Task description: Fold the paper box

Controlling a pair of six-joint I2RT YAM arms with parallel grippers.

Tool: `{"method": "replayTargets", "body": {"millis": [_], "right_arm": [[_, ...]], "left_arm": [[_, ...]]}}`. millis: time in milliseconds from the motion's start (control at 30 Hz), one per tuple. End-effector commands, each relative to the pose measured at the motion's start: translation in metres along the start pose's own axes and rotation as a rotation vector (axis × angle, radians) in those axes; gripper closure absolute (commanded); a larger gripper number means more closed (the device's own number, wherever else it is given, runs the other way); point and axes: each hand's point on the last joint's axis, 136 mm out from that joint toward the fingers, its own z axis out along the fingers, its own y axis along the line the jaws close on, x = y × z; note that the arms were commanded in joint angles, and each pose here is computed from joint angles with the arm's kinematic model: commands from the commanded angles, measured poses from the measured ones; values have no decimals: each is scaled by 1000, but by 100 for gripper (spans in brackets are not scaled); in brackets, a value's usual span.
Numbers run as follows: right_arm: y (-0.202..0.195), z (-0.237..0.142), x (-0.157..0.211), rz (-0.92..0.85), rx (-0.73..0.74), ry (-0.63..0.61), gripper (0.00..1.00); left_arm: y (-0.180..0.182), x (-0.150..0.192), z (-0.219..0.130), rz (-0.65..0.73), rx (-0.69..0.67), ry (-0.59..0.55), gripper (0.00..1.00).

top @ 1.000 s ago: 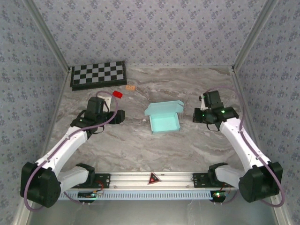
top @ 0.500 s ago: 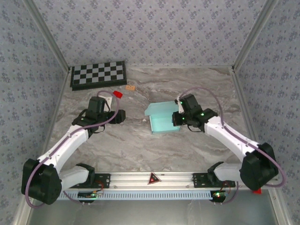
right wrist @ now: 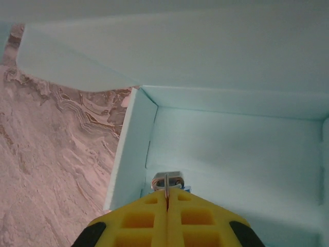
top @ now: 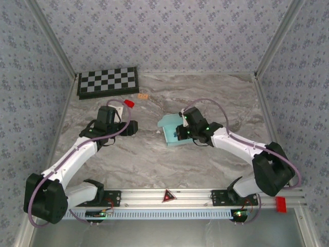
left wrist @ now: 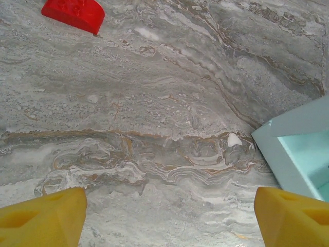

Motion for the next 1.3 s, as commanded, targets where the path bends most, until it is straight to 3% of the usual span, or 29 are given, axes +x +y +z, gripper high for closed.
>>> {"method": "replayTargets", "body": {"millis": [0,300,900,967,1133,1267], "right_arm": [[-4,11,8,32,13,-2,100],[-7,19,22,25,41,23,100],[-4,22,14,65,28,-20,99],[-5,23,13,71,30,-27,92],[-6,21,9,82,43,-42,63],[-11,17,7,83,73,-54,58]], "left_arm": [[-9,-20,-6,-1,31,-45,16],[-10,-20,-5,1,35,-41,16],[-13,-22,-3,-2,49,-28,15],[-14,-23,-3,-3,52,-28,15],[-14,-22,-3,-2,56,-25,15],[-16,-22,-4,0,63,-26,15]]}}
